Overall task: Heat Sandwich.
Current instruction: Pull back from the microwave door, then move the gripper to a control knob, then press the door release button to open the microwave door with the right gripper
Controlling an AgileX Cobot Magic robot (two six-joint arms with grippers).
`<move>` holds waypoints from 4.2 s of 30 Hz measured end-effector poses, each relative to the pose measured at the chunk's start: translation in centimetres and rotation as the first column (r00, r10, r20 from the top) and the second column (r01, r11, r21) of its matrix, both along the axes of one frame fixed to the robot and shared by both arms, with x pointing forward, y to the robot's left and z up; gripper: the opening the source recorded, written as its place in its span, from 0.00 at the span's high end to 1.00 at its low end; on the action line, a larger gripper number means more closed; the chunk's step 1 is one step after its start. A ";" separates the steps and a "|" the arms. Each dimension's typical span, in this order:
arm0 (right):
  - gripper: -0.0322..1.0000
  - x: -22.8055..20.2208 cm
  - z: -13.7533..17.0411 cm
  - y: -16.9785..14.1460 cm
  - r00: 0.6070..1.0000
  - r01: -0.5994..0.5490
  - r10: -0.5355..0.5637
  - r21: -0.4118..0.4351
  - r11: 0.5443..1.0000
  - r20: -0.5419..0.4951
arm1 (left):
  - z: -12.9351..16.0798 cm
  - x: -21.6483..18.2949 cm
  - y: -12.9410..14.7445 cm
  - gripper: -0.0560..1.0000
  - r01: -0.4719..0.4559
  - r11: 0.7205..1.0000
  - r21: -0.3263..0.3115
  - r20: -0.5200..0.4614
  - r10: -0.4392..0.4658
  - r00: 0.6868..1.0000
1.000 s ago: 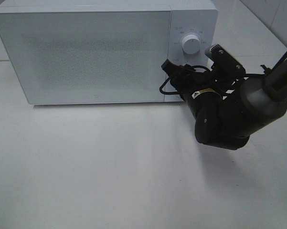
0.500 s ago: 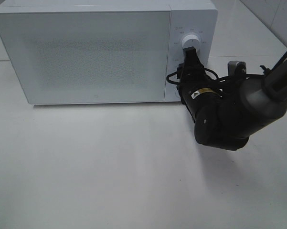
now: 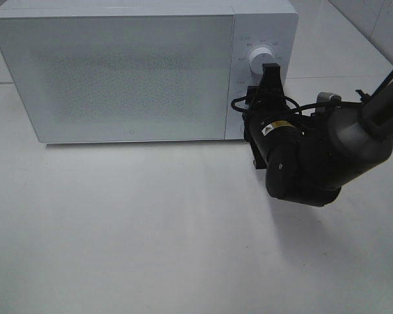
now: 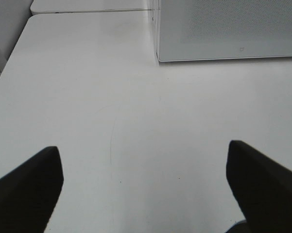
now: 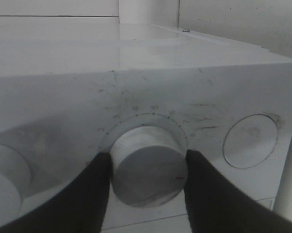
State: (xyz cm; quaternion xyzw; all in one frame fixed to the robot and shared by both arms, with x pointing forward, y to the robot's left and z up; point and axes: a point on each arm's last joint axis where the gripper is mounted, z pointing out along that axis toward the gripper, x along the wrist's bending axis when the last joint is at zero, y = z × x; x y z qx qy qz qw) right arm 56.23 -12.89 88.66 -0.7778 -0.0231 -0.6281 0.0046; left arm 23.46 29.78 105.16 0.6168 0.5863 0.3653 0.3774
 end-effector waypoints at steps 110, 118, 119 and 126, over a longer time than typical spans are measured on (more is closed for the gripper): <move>0.44 -11.2 14.1 -4.8 0.257 -0.878 0.492 -0.414 -0.242 -0.832 | 0.0 0.0 0.0 0.15 0.000 1.000 0.000 0.000 0.000 1.000; 0.55 -12.6 14.5 -6.0 0.172 -0.908 0.444 -0.317 -0.275 -0.879 | 0.0 0.0 0.0 0.15 0.000 1.000 0.000 0.000 0.000 1.000; 0.55 -12.8 14.8 -6.3 0.173 -0.909 0.442 -0.315 -0.272 -0.880 | 0.0 0.0 0.0 0.15 0.000 1.000 0.000 0.000 0.000 1.000; 0.55 -14.4 17.4 -10.5 0.235 -0.929 0.403 -0.326 -0.176 -0.885 | 0.0 0.0 0.0 0.15 0.000 1.000 0.000 0.000 0.000 1.000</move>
